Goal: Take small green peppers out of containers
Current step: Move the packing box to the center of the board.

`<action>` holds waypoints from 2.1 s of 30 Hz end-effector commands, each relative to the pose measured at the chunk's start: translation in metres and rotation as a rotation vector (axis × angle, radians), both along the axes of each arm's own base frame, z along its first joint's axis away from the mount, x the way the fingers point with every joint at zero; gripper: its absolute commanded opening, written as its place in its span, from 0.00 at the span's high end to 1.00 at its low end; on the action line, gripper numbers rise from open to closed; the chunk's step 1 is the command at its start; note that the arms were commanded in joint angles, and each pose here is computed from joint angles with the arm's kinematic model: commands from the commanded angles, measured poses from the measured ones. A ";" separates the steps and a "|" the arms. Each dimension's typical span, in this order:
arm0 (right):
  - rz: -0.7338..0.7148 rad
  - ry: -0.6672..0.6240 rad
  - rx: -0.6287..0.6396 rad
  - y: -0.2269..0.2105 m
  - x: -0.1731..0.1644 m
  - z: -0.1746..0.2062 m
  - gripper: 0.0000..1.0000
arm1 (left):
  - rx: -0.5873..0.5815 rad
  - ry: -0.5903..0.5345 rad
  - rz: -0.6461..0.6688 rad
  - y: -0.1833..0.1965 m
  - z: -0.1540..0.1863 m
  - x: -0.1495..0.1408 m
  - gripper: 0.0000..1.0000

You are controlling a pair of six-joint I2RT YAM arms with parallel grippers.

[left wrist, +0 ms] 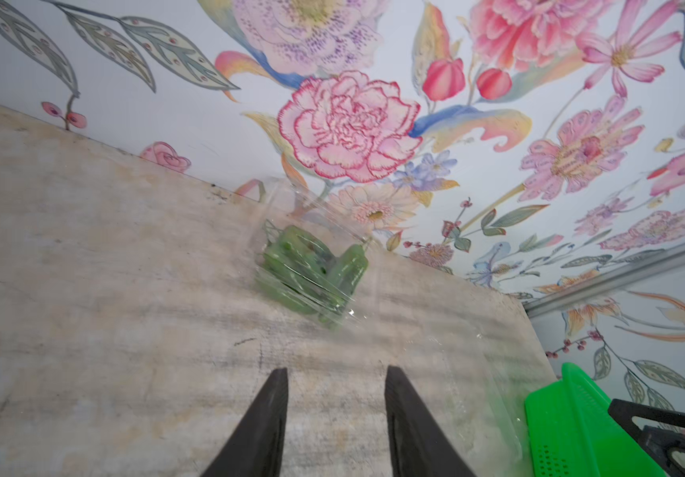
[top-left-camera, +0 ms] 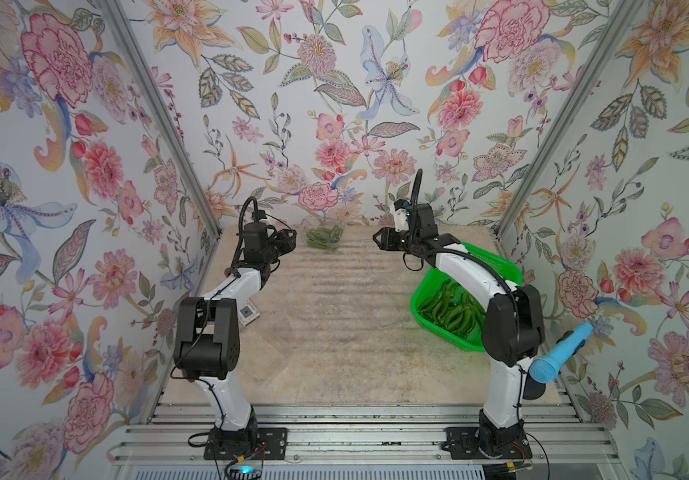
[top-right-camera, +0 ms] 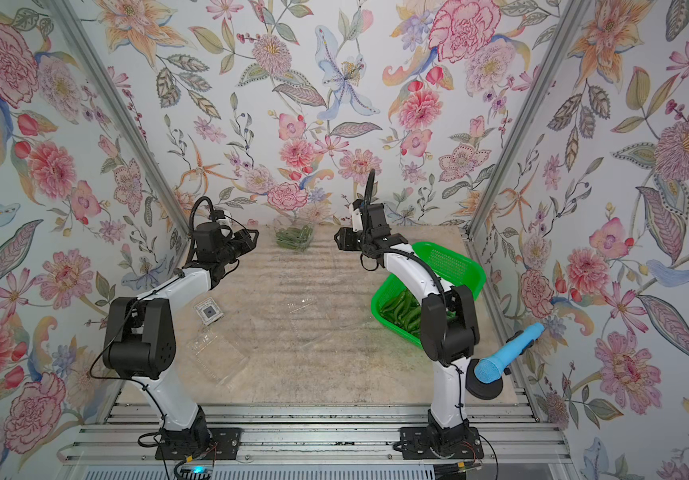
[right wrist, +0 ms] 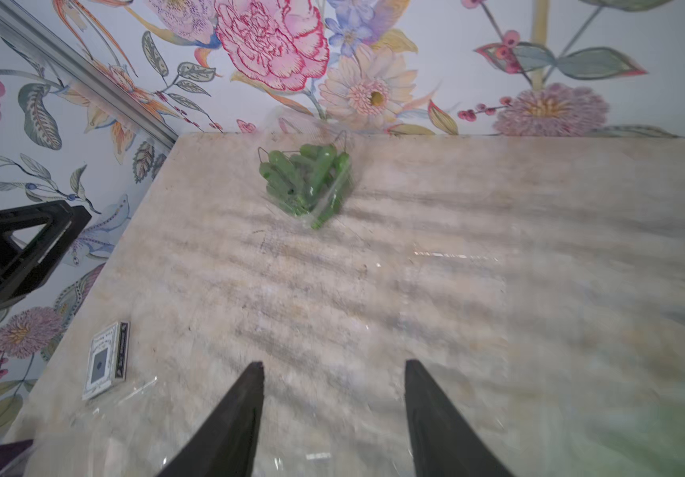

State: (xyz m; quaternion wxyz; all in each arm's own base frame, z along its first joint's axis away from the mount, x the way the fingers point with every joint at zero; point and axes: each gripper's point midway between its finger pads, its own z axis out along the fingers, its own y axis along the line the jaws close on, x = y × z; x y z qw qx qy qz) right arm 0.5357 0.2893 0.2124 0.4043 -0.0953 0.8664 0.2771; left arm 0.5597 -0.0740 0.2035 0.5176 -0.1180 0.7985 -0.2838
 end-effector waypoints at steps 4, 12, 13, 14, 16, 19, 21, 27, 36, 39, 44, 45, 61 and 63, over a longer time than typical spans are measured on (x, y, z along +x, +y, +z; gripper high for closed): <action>-0.031 0.009 0.096 0.050 0.055 -0.024 0.42 | -0.019 -0.128 -0.062 0.001 0.002 0.045 0.59; -0.028 -0.070 0.174 0.083 0.101 -0.048 0.31 | -0.076 -0.237 -0.136 0.000 -0.018 0.087 0.59; -0.035 -0.078 0.174 0.083 0.103 -0.052 0.30 | -0.080 -0.241 -0.134 0.003 -0.022 0.092 0.58; -0.043 -0.087 0.178 0.083 0.106 -0.056 0.30 | -0.085 -0.245 -0.140 0.003 -0.027 0.098 0.58; -0.054 -0.109 0.195 0.084 0.110 -0.063 0.27 | -0.094 -0.247 -0.151 0.002 -0.035 0.109 0.58; -0.045 -0.141 0.226 0.089 0.116 -0.070 0.26 | -0.115 -0.236 -0.163 0.001 -0.048 0.124 0.58; -0.034 -0.148 0.231 0.093 0.118 -0.075 0.27 | -0.126 -0.244 -0.176 -0.001 -0.050 0.132 0.58; -0.041 -0.166 0.225 0.093 0.121 -0.082 0.28 | -0.132 -0.217 -0.218 -0.011 -0.056 0.157 0.57; -0.016 -0.198 0.159 0.103 0.116 -0.089 0.28 | -0.088 -0.148 -0.260 -0.035 -0.078 0.174 0.53; -0.015 -0.195 0.144 0.104 0.115 -0.092 0.29 | -0.086 -0.118 -0.266 -0.039 -0.089 0.173 0.53; -0.014 -0.217 0.101 0.106 0.113 -0.090 0.29 | -0.051 -0.084 -0.276 -0.049 -0.099 0.173 0.51; -0.015 -0.217 0.095 0.106 0.112 -0.091 0.29 | -0.045 -0.075 -0.268 -0.049 -0.101 0.173 0.50; -0.014 -0.185 0.064 0.103 0.109 -0.100 0.30 | -0.055 0.146 -0.303 -0.070 -0.142 0.148 0.56; -0.014 -0.174 0.059 0.102 0.109 -0.103 0.30 | -0.062 0.185 -0.300 -0.073 -0.147 0.142 0.58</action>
